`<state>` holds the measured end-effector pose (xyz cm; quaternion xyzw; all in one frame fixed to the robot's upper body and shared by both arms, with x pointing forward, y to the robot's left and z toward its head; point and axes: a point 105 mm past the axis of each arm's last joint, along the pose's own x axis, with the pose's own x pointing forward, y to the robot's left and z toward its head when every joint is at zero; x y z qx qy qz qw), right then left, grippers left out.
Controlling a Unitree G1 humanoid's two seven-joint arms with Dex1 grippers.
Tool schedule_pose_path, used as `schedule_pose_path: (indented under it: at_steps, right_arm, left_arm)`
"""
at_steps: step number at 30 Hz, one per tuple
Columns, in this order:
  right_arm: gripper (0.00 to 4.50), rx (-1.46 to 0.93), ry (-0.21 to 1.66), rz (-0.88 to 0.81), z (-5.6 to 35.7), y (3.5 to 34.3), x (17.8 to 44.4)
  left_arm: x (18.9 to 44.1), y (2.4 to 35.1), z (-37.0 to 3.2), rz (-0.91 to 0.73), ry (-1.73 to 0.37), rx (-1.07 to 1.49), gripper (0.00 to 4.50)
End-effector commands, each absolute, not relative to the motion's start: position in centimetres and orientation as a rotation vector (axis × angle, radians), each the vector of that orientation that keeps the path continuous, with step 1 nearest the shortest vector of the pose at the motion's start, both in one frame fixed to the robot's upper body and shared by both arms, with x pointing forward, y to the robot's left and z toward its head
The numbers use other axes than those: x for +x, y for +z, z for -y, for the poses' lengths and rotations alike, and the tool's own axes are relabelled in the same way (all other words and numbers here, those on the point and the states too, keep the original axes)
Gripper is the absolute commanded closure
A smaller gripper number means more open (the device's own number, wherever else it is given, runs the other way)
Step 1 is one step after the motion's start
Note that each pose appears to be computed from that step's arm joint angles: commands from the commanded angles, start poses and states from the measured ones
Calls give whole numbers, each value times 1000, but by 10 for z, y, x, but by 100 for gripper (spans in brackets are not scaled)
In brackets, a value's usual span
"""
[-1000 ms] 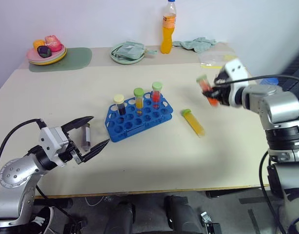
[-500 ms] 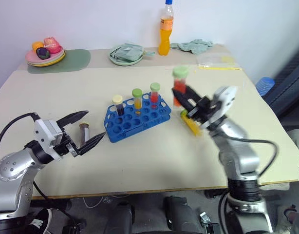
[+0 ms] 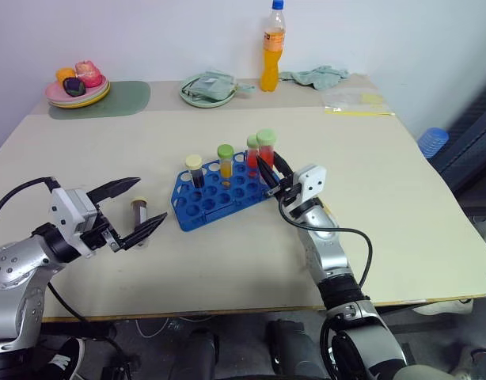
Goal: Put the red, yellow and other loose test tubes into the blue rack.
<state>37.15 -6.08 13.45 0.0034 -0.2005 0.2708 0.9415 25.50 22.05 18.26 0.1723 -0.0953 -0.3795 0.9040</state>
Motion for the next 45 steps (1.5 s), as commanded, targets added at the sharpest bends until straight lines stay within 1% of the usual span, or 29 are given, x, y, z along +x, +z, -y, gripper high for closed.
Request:
schedule_pose_path:
  at_steps: [1,5,12,20,22,25,27,28,31,32,33,36,38,41,44,45]
  right_arm:
    - [372,-11,537,475,62,149,378]
    - [372,-9,517,456,68,144,385]
    - [372,-7,522,444,63,136,385]
    - [372,-3,517,444,63,135,386]
    - [372,22,514,424,61,129,386]
    - [372,62,512,422,62,131,388]
    - [268,86,523,429,64,134,388]
    - [228,94,528,430,64,134,388]
    - [76,43,523,453,70,141,387]
    - [31,25,519,462,72,144,386]
    - [5,16,517,466,73,145,386]
    - [5,39,518,494,82,157,380]
    - [5,-7,522,535,91,173,367]
    - [5,-56,526,545,106,195,348]
    - [5,-78,549,463,129,201,327]
    - [5,-73,551,382,138,189,323]
  left_arm:
    - [250,197,-219,239,-789,391,0]
    - [250,197,-220,235,-788,394,0]
    - [250,200,-219,235,-792,401,0]
    - [250,200,-219,235,-792,400,0]
    - [250,201,-221,231,-788,407,0]
    - [251,203,-221,231,-787,413,0]
    - [251,203,-221,232,-786,417,0]
    - [251,203,-221,232,-786,418,0]
    - [251,203,-221,236,-781,409,0]
    - [251,203,-220,238,-780,405,0]
    - [251,203,-220,239,-779,402,0]
    - [250,200,-219,238,-779,402,0]
    - [249,201,-216,250,-777,397,0]
    - [248,200,-212,260,-778,389,0]
    - [248,197,-208,264,-783,380,0]
    - [248,195,-207,265,-786,377,0]
